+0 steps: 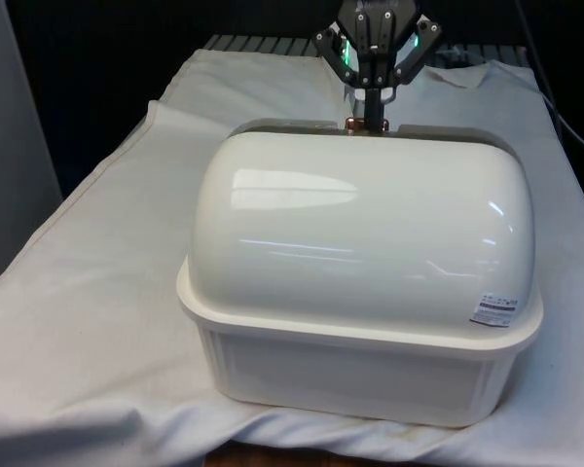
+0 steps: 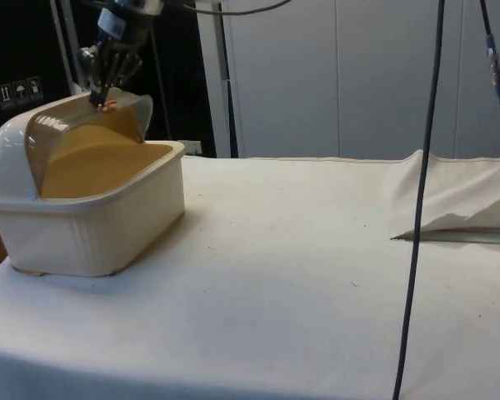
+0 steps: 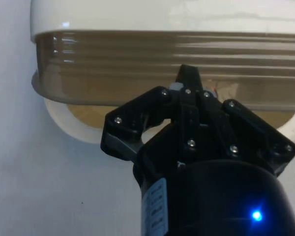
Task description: Open the lid, then close it.
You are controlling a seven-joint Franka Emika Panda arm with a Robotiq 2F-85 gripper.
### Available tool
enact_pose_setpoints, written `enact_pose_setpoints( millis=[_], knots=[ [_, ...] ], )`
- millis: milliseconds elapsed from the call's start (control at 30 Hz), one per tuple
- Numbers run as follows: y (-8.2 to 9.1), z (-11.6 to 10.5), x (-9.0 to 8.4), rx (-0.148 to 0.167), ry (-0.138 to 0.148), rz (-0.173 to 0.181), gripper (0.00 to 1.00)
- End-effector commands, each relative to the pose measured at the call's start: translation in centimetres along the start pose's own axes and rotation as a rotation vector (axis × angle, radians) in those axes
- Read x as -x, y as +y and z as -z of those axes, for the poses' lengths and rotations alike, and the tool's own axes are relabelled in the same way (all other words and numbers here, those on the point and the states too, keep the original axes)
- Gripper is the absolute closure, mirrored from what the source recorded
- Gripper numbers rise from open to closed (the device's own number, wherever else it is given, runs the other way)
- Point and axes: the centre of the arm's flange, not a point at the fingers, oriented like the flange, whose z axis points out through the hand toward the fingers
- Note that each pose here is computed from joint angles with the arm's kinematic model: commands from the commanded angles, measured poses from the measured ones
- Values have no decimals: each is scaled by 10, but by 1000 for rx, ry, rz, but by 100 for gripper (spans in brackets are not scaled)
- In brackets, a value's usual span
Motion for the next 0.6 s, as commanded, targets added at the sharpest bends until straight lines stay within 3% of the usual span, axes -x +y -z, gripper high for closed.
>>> enact_pose_setpoints(
  millis=[0,567],
  knots=[
    [-1,-1,2,0,-4,-2,100],
    [-6,-9,47,4,-77,-41,100]
  ],
)
